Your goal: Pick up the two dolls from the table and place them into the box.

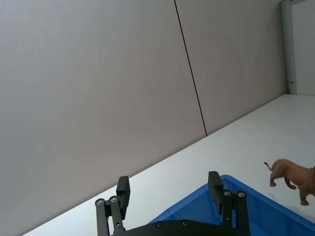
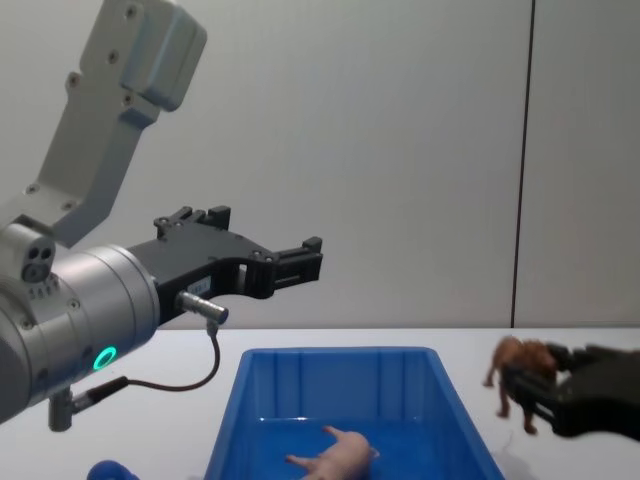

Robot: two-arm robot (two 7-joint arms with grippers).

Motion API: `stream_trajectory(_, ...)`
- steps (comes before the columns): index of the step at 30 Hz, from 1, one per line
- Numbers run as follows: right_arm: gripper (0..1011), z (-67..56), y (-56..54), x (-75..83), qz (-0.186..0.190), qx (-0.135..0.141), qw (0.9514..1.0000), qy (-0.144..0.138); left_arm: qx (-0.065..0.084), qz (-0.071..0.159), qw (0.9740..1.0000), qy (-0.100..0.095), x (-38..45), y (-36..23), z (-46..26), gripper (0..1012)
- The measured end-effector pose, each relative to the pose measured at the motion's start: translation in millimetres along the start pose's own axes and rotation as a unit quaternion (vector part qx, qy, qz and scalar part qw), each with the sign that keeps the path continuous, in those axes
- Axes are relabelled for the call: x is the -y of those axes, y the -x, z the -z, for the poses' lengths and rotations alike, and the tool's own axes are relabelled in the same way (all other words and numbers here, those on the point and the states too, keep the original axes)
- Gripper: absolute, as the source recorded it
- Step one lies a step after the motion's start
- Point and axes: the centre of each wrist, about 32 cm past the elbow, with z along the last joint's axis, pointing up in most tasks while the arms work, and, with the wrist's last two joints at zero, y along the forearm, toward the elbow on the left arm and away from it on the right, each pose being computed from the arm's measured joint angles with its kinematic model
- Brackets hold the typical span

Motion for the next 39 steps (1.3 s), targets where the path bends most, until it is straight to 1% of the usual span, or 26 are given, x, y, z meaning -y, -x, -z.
stream_trajectory(5,409,-9.5,3.3,-5.3,-0.016,-0.007,0.9996,-0.023,0.000,0.000,1.0000,0.000,0.0,0.0,0.0,1001)
stream_trajectory(6,409,-12.9,5.2,-8.0,-0.024,-0.010,0.9992,-0.031,0.000,0.000,1.0000,0.000,0.0,0.0,0.0,1001)
stream_trajectory(13,413,-26.1,14.0,-20.4,-0.058,-0.022,0.9963,-0.060,0.000,0.000,1.0000,0.000,0.0,0.0,0.0,1001)
stream_trajectory(15,445,-29.2,17.4,-24.6,-0.069,-0.025,0.9951,-0.067,0.000,0.000,1.0000,0.000,0.0,0.0,0.0,1001)
stream_trajectory(16,495,-30.1,18.2,-25.8,-0.072,-0.026,0.9947,-0.068,0.000,0.000,1.0000,0.000,0.0,0.0,0.0,1001)
stream_trajectory(17,511,-30.8,19.1,-27.0,-0.075,-0.027,0.9944,-0.069,0.000,0.000,1.0000,0.000,0.0,0.0,0.0,1001)
stream_trajectory(18,551,-32.1,20.7,-29.3,-0.080,-0.029,0.9938,-0.071,0.000,0.000,1.0000,0.000,0.0,0.0,0.0,1001)
stream_trajectory(21,628,-34.1,23.4,-33.4,-0.087,-0.032,0.9931,-0.072,0.000,0.000,1.0000,0.000,0.0,0.0,0.0,1001)
stream_trajectory(22,693,-34.1,23.4,-33.4,-0.087,-0.032,0.9931,-0.072,0.000,0.000,1.0000,0.000,0.0,0.0,0.0,1001)
stream_trajectory(24,726,-35.0,24.9,-35.7,-0.089,-0.034,0.9930,-0.069,0.000,0.000,1.0000,0.000,0.0,0.0,0.0,1001)
stream_trajectory(25,769,-35.3,25.4,-36.6,-0.089,-0.035,0.9930,-0.069,0.000,0.000,1.0000,0.000,0.0,0.0,0.0,1001)
stream_trajectory(26,805,-35.5,26.2,-37.6,-0.089,-0.035,0.9933,-0.066,0.000,0.000,1.0000,0.000,0.0,0.0,0.0,1001)
stream_trajectory(28,842,-35.9,27.0,-38.7,-0.085,-0.036,0.9938,-0.061,0.000,0.000,1.0000,0.000,0.0,0.0,0.0,1001)
stream_trajectory(29,894,-36.0,27.1,-38.9,-0.083,-0.036,0.9941,-0.060,0.000,0.000,1.0000,0.000,0.0,0.0,0.0,1001)
stream_trajectory(31,926,-36.0,27.3,-39.1,-0.078,-0.036,0.9948,-0.055,0.000,0.000,1.0000,0.000,0.0,0.0,0.0,1001)
stream_trajectory(32,971,-35.9,27.4,-39.1,-0.073,-0.035,0.9954,-0.051,0.000,0.000,1.0000,0.000,0.0,0.0,0.0,1001)
stream_trajectory(34,999,-35.5,27.4,-38.8,-0.067,-0.035,0.9960,-0.047,0.000,0.000,1.0000,0.000,0.0,0.0,0.0,1001)
stream_trajectory(38,1001,-34.6,26.4,-35.5,-0.044,-0.035,0.9978,-0.034,0.000,0.000,1.0000,0.000,0.0,0.0,0.0,1001)
stream_trajectory(39,1001,-34.6,26.4,-35.5,-0.044,-0.035,0.9978,-0.034,0.000,0.000,1.0000,0.000,0.0,0.0,0.0,1001)
